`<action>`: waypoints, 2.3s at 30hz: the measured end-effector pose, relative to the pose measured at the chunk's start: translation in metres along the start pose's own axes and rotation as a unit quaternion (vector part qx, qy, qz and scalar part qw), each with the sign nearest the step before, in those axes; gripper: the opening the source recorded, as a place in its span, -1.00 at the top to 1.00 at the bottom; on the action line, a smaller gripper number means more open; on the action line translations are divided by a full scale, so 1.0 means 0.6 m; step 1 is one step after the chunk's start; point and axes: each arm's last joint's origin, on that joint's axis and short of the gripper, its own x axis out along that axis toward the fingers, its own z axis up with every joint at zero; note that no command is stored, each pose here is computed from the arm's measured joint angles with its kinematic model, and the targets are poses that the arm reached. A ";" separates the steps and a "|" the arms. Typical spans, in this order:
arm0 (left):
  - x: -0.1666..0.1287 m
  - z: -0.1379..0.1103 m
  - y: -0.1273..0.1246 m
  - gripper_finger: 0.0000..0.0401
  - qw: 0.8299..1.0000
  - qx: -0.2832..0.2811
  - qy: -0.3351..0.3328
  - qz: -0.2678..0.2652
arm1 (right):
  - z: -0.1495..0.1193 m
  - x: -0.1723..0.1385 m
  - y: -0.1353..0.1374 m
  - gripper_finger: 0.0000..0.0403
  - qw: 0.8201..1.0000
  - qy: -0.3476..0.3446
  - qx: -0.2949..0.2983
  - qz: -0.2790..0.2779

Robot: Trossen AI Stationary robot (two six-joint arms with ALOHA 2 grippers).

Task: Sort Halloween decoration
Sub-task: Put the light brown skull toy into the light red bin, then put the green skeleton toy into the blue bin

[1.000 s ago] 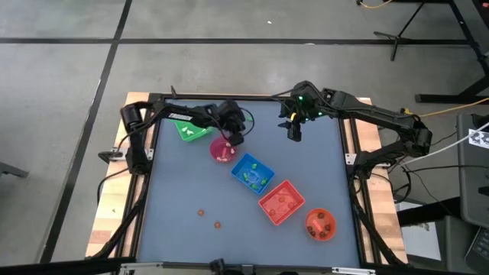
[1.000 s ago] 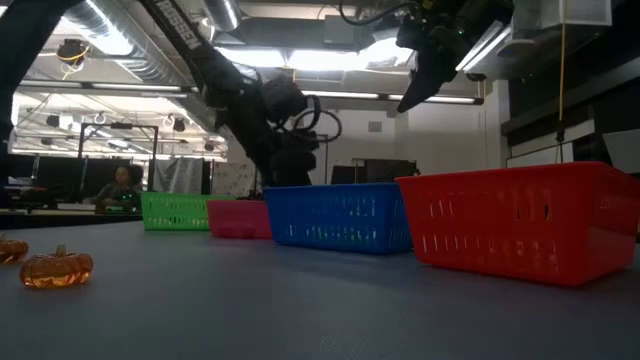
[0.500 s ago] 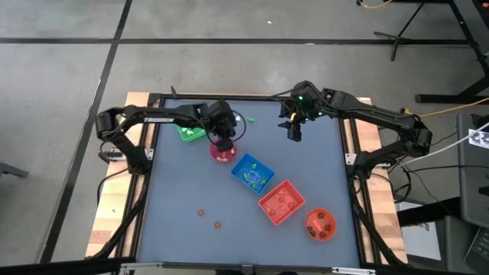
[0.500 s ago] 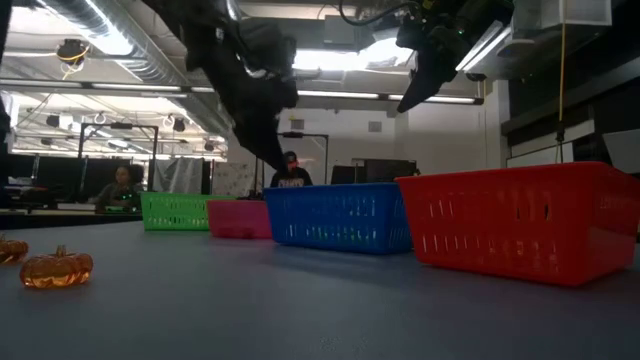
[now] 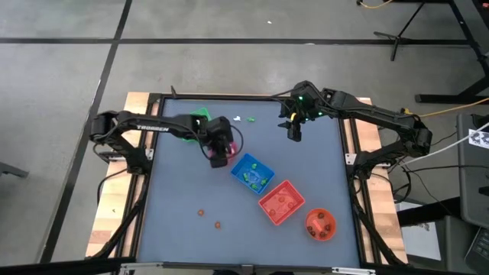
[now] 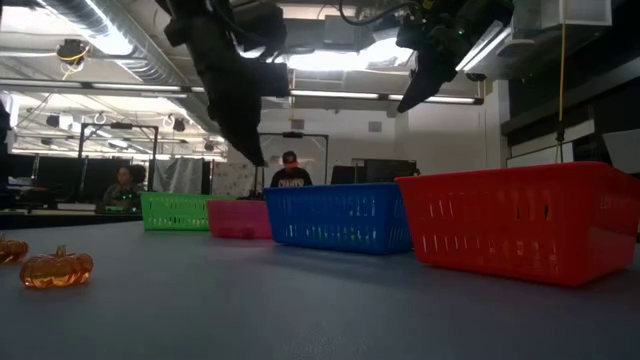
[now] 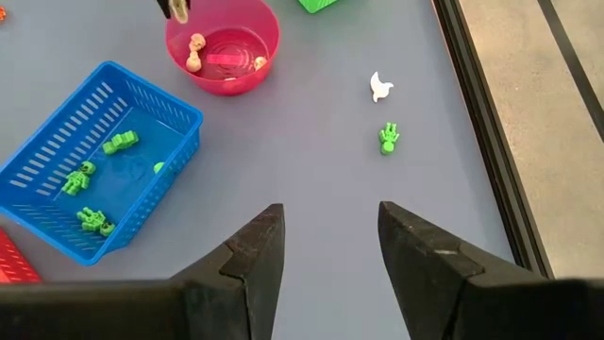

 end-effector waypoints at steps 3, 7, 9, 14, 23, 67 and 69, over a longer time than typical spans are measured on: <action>0.003 -0.001 -0.005 0.80 1.000 0.005 0.003 0.010 | 0.000 0.000 0.000 0.16 1.000 0.000 0.000 0.000; 0.003 -0.001 -0.005 0.80 0.999 0.009 0.000 0.053 | 0.000 0.000 0.000 0.16 1.000 0.001 0.000 0.000; 0.003 0.000 -0.003 0.79 0.998 0.009 -0.002 0.069 | 0.000 0.000 0.000 0.16 1.000 0.001 0.000 0.000; 0.003 0.000 -0.003 0.79 0.997 0.009 -0.002 0.074 | 0.000 0.000 0.000 0.16 1.000 0.000 0.000 0.000; 0.002 0.000 -0.002 0.48 0.997 0.008 -0.002 0.077 | 0.000 0.000 0.000 0.16 1.000 0.000 0.000 0.000; -0.106 0.026 -0.032 0.22 0.969 0.003 -0.223 0.103 | 0.046 0.208 -0.072 0.16 0.993 -0.096 -0.018 -0.067; -0.099 0.016 -0.032 0.22 0.968 0.000 -0.223 0.113 | 0.052 0.218 -0.080 0.16 0.993 -0.098 -0.016 -0.064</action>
